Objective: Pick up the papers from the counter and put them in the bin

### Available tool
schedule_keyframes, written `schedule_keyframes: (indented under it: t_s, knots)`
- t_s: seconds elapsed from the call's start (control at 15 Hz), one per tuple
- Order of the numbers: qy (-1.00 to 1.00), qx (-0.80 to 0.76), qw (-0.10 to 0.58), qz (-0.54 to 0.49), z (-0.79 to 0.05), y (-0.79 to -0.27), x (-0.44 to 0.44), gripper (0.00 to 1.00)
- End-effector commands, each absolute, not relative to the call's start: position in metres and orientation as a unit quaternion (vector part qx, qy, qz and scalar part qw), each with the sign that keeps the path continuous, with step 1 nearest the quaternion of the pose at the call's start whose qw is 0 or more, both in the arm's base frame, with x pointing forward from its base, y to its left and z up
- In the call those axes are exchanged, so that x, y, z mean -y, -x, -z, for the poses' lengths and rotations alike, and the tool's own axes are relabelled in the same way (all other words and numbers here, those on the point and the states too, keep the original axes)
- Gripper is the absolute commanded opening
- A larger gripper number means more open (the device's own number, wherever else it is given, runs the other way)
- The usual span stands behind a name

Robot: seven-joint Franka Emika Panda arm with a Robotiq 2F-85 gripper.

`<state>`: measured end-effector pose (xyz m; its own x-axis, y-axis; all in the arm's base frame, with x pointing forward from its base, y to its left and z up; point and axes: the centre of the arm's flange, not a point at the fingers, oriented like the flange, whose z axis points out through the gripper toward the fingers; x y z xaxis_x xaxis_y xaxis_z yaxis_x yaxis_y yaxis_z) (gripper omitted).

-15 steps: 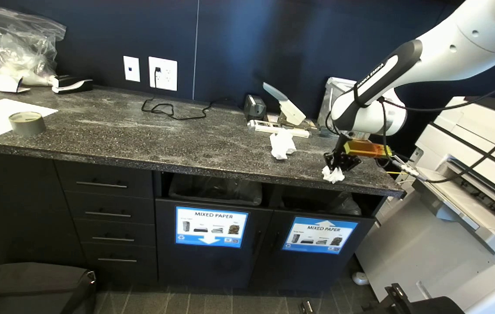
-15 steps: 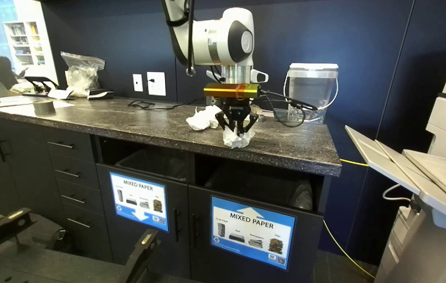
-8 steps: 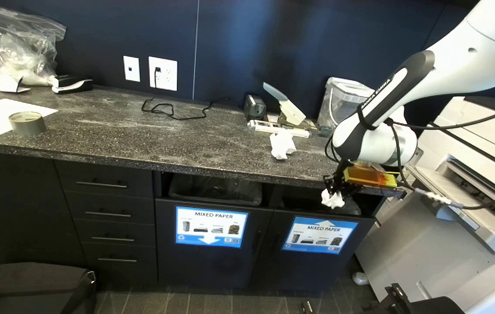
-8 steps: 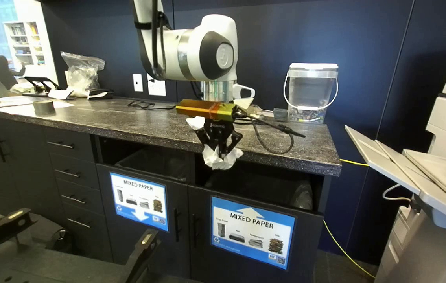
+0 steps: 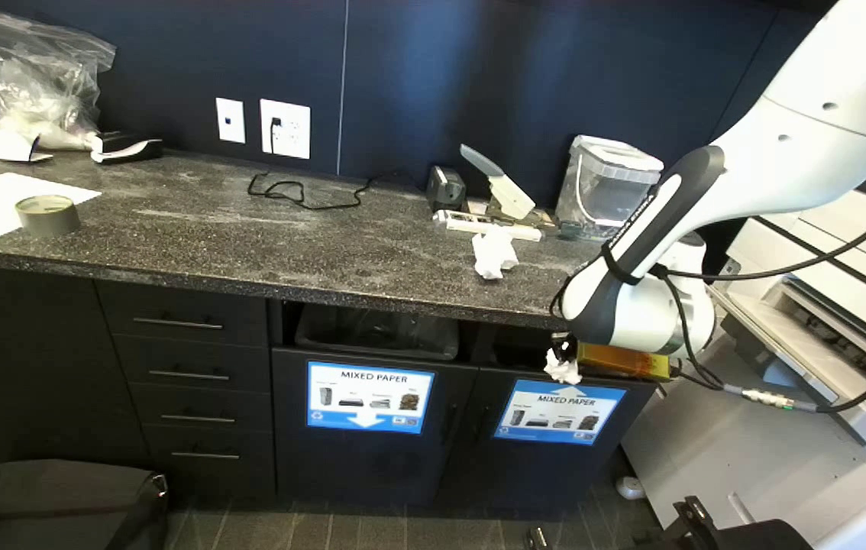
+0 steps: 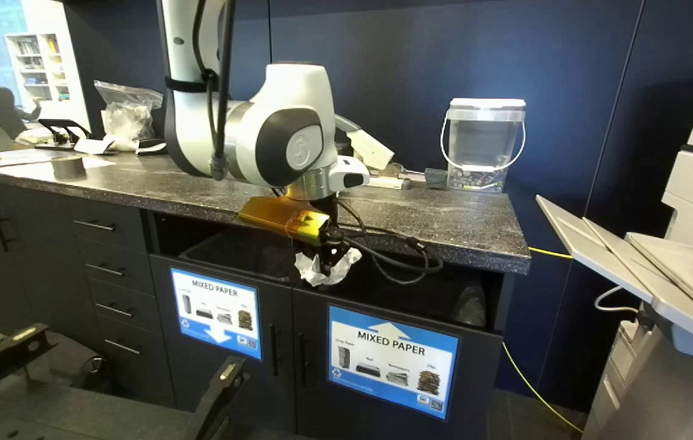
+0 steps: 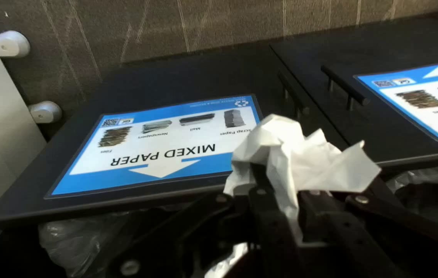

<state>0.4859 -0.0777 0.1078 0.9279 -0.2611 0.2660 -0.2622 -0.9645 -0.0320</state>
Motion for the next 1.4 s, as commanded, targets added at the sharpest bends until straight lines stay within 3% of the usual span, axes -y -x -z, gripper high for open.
schedule_keyframes:
  t_s: [0.0,1.33]
  knots:
    - [-0.970,0.151,-0.002,-0.192,-0.083,-0.488,0.068,0.12]
    - [-0.882,0.231,0.009,-0.410,0.021,-0.550,0.066,0.12]
